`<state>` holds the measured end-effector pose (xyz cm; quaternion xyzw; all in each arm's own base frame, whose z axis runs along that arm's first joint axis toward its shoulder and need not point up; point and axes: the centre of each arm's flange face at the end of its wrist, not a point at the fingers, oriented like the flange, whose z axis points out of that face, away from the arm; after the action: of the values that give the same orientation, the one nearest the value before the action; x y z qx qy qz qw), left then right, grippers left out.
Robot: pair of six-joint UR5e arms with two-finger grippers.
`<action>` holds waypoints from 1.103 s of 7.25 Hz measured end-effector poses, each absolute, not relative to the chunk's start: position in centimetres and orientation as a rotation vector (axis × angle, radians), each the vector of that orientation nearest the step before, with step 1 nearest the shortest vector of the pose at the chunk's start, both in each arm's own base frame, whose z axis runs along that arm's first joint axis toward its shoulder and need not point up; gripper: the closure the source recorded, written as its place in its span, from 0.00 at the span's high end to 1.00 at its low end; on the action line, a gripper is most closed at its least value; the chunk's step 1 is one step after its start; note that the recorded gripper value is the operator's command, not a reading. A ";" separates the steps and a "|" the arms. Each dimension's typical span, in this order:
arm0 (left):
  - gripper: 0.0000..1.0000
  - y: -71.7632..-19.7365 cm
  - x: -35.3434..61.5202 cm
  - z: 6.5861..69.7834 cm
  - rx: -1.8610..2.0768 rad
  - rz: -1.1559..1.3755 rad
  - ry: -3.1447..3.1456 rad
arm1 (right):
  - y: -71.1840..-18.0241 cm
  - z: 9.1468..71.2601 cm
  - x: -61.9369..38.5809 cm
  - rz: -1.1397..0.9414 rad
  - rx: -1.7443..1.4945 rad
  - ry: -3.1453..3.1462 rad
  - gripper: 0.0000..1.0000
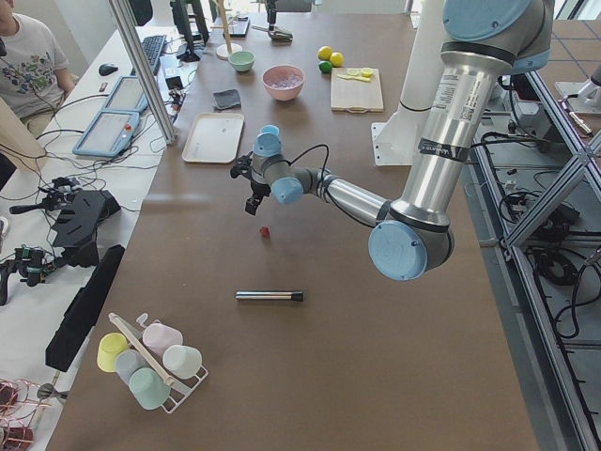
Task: Mash ice and strawberries in cup
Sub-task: 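Lower the left gripper onto the red strawberry and close on it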
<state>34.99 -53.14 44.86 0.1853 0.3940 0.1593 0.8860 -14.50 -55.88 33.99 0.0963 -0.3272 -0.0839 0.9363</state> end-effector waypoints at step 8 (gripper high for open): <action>0.74 -53.7 34.0 51.8 0.361 0.293 0.767 | -55.3 36.6 -12.9 -0.191 0.186 -0.649 0.70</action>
<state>34.01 -53.71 51.82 0.1746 0.3709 0.1416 0.9010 -12.86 -55.34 36.63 0.0912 -0.3180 -0.0937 0.9390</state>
